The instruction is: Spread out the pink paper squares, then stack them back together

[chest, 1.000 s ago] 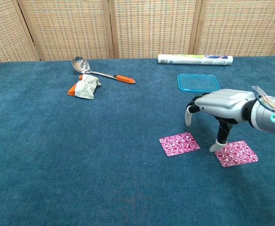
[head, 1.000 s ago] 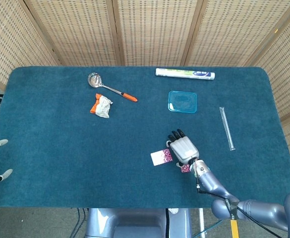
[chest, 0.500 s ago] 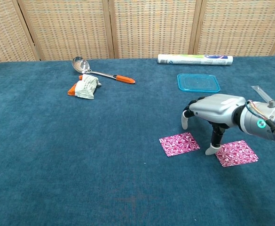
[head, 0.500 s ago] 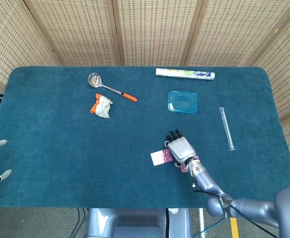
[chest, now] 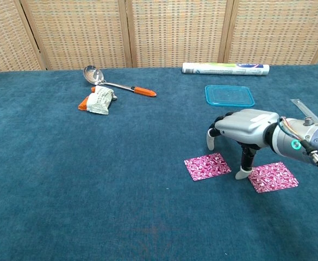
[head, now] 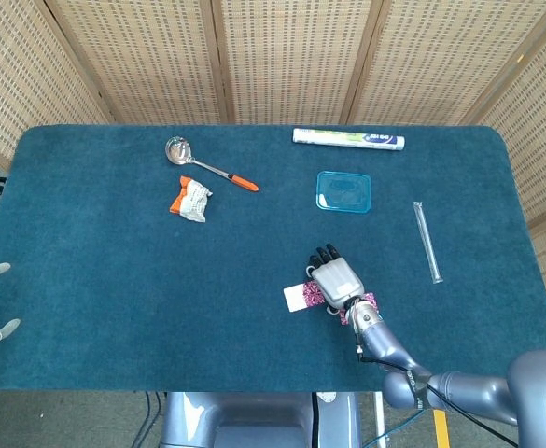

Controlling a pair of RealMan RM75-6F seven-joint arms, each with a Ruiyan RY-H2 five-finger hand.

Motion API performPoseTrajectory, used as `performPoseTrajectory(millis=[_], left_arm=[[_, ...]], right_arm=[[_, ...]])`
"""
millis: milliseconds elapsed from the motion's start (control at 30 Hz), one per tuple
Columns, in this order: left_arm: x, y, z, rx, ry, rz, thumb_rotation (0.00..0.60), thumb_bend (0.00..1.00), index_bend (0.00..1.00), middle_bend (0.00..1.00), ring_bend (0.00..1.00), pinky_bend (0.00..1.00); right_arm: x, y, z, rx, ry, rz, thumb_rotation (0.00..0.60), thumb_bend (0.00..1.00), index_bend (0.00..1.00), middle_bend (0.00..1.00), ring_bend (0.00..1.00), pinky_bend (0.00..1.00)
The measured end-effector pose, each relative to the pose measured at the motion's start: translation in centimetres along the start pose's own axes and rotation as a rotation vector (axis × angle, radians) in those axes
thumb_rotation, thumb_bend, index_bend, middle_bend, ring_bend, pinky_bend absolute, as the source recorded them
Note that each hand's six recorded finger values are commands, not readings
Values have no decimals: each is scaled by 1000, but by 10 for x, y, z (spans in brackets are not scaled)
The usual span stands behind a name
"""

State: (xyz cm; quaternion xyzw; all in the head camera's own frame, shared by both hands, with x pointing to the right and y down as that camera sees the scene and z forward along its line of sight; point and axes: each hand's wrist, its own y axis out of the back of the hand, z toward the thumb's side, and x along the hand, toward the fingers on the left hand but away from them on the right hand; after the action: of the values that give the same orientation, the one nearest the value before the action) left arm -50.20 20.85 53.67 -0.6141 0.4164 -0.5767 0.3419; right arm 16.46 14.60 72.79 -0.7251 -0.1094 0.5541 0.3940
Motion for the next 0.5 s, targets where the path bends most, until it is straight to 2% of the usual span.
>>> performPoseTrajectory(millis=[500], left_arm=[[0,-2,-3,-6,5,-4,600,133,213,0,0,0]], right_arm=[[-6,13,9,9,7,-18,600,131,289,157,0,0]])
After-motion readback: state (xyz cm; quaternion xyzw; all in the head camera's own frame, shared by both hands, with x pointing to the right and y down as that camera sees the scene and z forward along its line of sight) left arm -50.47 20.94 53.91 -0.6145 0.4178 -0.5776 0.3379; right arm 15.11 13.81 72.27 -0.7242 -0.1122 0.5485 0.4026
